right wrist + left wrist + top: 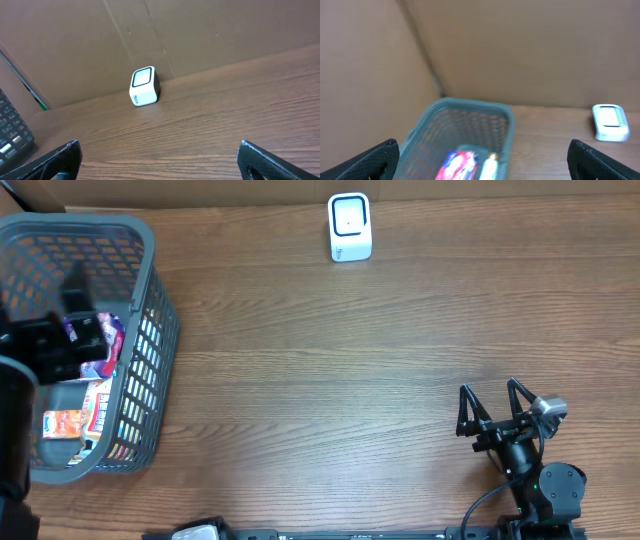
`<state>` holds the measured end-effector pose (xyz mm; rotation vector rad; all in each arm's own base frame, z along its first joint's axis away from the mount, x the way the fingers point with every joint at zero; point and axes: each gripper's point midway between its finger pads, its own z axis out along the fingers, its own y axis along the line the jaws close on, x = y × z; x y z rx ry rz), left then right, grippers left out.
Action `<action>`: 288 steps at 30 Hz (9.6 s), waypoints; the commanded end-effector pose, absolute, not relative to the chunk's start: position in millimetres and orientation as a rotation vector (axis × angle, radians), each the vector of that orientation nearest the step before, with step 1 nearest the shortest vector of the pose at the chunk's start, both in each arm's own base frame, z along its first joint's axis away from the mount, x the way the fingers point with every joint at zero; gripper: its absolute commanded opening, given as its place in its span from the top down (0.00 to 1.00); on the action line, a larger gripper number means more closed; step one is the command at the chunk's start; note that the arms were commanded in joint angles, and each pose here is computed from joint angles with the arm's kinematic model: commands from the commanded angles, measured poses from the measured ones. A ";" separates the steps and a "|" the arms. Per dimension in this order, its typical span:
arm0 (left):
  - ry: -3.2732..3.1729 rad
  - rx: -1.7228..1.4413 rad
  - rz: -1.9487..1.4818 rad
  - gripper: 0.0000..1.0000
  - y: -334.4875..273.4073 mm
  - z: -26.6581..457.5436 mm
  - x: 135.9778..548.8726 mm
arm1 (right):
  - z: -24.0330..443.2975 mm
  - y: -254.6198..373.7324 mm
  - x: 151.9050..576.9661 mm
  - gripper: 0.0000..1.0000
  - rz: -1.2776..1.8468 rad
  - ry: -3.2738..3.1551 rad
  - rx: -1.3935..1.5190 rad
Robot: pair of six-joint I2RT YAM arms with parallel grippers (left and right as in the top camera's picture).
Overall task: Scan the item barcode
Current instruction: 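Reach the left gripper into the basket and grasp the red snack box, then lift the red box out and place it on the table center, then return the left gripper into the basket and grasp the yellow snack bag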
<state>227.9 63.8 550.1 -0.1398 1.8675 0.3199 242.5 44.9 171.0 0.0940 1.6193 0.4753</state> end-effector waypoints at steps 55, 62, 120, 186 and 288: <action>2.540 -0.927 0.026 0.00 210.6 283.8 344.6 | 167.8 46.0 242.7 0.00 0.479 1.622 0.092; 2.663 -0.992 0.063 0.00 219.8 202.2 341.3 | 167.8 46.0 242.7 0.00 0.479 1.622 0.092; 2.146 -0.819 0.187 0.96 200.0 316.5 313.5 | 167.8 46.0 242.7 0.00 0.479 1.622 0.092; 2.472 -1.162 -0.126 0.00 263.3 290.3 271.3 | 167.8 46.0 242.7 0.00 0.479 1.622 0.092; 3.246 -1.174 0.296 0.96 218.2 33.1 209.3 | 167.8 46.0 242.7 0.00 0.479 1.622 0.091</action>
